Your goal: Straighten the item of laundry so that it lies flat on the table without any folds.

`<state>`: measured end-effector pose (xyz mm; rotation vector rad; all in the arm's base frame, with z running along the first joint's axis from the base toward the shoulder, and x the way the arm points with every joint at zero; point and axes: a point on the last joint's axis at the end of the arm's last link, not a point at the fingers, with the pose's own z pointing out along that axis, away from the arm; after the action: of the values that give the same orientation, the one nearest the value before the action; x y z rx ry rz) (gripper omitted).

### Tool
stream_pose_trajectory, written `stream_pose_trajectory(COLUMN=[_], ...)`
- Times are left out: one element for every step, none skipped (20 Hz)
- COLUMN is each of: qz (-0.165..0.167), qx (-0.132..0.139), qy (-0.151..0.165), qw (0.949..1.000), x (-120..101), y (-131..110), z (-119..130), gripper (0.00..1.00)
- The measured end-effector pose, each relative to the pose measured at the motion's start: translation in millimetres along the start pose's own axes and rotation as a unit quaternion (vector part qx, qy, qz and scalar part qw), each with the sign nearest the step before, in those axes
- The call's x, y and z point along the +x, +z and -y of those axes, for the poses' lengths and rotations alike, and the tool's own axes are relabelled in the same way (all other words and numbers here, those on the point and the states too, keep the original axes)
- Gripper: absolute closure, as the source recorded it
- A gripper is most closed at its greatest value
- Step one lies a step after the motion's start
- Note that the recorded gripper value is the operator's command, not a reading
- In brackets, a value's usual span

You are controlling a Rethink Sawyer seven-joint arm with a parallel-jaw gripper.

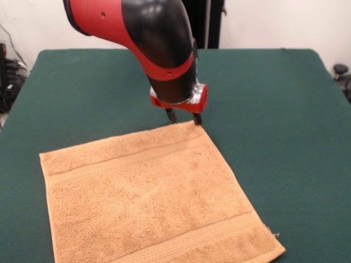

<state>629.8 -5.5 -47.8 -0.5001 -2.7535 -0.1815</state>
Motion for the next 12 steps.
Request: stream_pose_trajectory(qz=[0.005, 0.007, 0.008, 0.011, 0.013, 0.014, 0.017, 0.019, 0.024, 0.028, 0.030, 0.033], qx=[0.004, 0.007, 0.009, 0.014, 0.018, 0.022, 0.027, 0.033, 0.044, 0.050, 0.053, 0.057], qy=[-0.001, -0.002, -0.004, -0.006, -0.009, -0.011, -0.013, -0.016, -0.022, -0.024, -0.026, -0.027], qw=[1.0000, 1.0000, 0.9999, 0.9998, 0.9997, 0.9996, 0.9994, 0.9992, 0.9985, 0.9981, 0.9978, 0.9975], x=[-2.1, -2.7, -3.3, -3.1, -2.6, -2.4, -2.2, -2.1, -1.5, -1.2, -1.2, -1.1], y=[2.9, 3.5, 4.0, 3.4, 3.4, 3.5, 3.7, 3.9, 4.0, 3.7, 3.5, 3.3], z=[0.1, -0.6, -1.3, -2.8, -4.4, -5.2, -6.4, -7.6, -11.2, -12.6, -13.6, -14.6], gripper=[0.00, 0.00, 0.00, 0.00, 0.00, 0.00, 0.00, 0.00, 0.00, 0.00, 0.00, 0.00])
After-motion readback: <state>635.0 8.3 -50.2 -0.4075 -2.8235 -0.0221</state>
